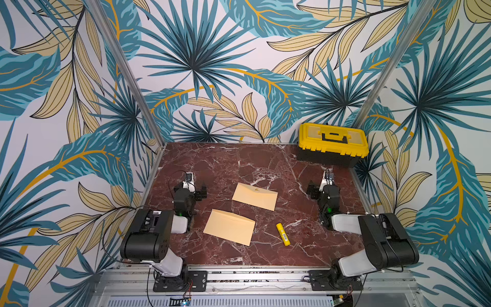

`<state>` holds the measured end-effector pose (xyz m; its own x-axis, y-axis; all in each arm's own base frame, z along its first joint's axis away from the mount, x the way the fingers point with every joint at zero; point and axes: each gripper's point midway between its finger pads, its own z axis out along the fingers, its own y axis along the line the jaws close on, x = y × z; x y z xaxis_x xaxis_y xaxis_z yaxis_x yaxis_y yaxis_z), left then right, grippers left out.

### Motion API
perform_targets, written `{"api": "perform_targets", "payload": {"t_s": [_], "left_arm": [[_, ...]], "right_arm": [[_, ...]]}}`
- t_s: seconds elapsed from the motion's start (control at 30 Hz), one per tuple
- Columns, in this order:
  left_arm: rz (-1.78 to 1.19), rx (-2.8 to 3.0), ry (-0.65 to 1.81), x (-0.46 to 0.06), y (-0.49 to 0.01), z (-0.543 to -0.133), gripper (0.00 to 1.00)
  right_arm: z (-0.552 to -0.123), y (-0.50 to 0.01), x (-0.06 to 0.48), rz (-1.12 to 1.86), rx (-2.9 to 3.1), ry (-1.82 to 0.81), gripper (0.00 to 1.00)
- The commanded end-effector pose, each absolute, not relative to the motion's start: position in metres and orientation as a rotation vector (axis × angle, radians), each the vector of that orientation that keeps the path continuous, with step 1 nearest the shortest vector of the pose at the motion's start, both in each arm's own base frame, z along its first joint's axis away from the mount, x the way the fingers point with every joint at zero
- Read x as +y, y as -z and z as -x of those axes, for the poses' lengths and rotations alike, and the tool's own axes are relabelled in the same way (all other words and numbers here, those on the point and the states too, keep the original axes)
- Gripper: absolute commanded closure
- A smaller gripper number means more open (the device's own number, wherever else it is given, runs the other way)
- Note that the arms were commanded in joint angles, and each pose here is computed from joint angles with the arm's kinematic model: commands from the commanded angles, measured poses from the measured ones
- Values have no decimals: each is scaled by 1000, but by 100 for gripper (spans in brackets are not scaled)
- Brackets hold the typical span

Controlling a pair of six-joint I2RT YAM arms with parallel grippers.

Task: Seal the envelope with a glue stick
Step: Pick up the glue stick from the center of the board.

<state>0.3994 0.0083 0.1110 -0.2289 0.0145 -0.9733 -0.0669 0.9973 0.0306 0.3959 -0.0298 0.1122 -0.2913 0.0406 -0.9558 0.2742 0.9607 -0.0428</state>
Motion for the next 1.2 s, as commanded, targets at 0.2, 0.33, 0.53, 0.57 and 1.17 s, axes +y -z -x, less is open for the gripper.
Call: {"api": "perform_targets", "payload": {"t_s": [0.2, 0.33, 0.53, 0.57, 1.17], "left_arm": [[51, 1781, -77, 12, -118, -402, 0], [57, 1783, -79, 13, -118, -403, 0], [156, 1770, -139, 29, -119, -401, 0], [157, 1768, -139, 29, -120, -401, 0], [250, 1781, -316, 31, -159, -389, 0]], "right_arm": [[-393, -114, -32, -248, 1846, 231, 0], [-394, -115, -32, -249, 1842, 229, 1], [-393, -114, -32, -249, 1845, 229, 1], [-394, -114, -32, -248, 1846, 229, 0], [-383, -144, -23, -226, 1952, 191, 1]]}}
